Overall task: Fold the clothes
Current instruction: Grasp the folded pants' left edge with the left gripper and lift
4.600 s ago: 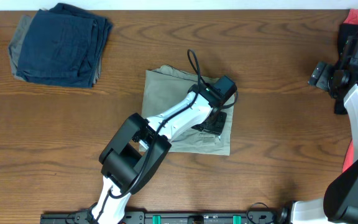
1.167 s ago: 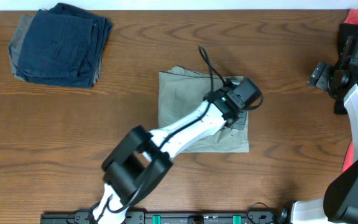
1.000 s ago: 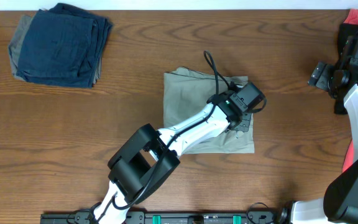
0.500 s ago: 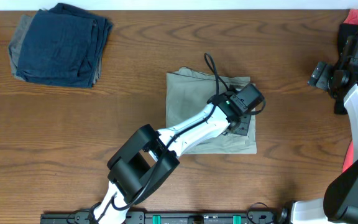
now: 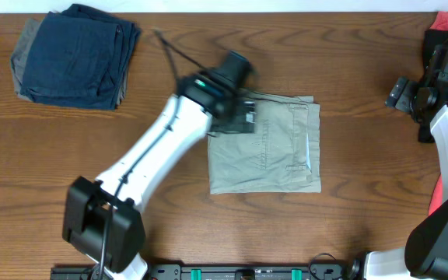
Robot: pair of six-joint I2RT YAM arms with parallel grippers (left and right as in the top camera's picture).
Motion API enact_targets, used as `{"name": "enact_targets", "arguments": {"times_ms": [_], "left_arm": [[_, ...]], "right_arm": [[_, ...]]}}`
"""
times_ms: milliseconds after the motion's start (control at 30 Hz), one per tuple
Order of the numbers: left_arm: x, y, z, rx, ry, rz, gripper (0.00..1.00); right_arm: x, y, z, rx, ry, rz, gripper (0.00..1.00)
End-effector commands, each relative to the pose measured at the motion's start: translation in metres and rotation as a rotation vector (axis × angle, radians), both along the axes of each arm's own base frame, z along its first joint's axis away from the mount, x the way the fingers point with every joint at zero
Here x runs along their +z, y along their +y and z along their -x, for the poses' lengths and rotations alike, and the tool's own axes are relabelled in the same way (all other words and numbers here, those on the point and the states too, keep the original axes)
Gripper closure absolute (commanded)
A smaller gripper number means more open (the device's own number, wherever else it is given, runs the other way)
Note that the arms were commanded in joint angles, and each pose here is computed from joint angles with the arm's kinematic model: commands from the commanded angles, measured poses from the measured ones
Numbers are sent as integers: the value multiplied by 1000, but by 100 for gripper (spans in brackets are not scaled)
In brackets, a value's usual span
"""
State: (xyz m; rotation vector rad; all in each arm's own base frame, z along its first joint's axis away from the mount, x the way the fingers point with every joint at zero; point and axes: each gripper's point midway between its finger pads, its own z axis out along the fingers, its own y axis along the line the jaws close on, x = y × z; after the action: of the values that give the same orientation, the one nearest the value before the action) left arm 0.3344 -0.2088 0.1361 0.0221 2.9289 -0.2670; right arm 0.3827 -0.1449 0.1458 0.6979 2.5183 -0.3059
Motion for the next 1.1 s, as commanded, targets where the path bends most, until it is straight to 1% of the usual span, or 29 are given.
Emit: {"name": "enact_targets", "arguments": {"times_ms": [0,100,300,400,500,567,733,933,967,1067], "left_arm": [[-15,28,2,-59,94,20,0],[-25,46,7,-78,166,113,2],[-41,56,4,-139,168,309,2],[-54,59,6,-127,180,373,2],[-63,49,13,-159,187,464,2],[-70,45,16,-166,187,483,2],[-97,37,23,-160,222,480,2],[-124,24,23,-155,256,478,1],[-127,22,23,-160,258,477,3],[-133,14,24,-184,257,475,31]], "right_arm": [[6,-5,1,-11,-11,14,1],[6,-5,1,-11,-11,14,1],[6,-5,1,-12,-11,14,1],[6,-5,1,-11,-11,14,1],[6,-5,1,-11,-11,14,1],[6,-5,1,-11,-11,14,1],[6,-5,1,-11,-11,14,1],[6,-5,1,-11,-11,14,1],[6,-5,1,-11,-11,14,1],[6,-5,1,-11,-11,14,2]]}}
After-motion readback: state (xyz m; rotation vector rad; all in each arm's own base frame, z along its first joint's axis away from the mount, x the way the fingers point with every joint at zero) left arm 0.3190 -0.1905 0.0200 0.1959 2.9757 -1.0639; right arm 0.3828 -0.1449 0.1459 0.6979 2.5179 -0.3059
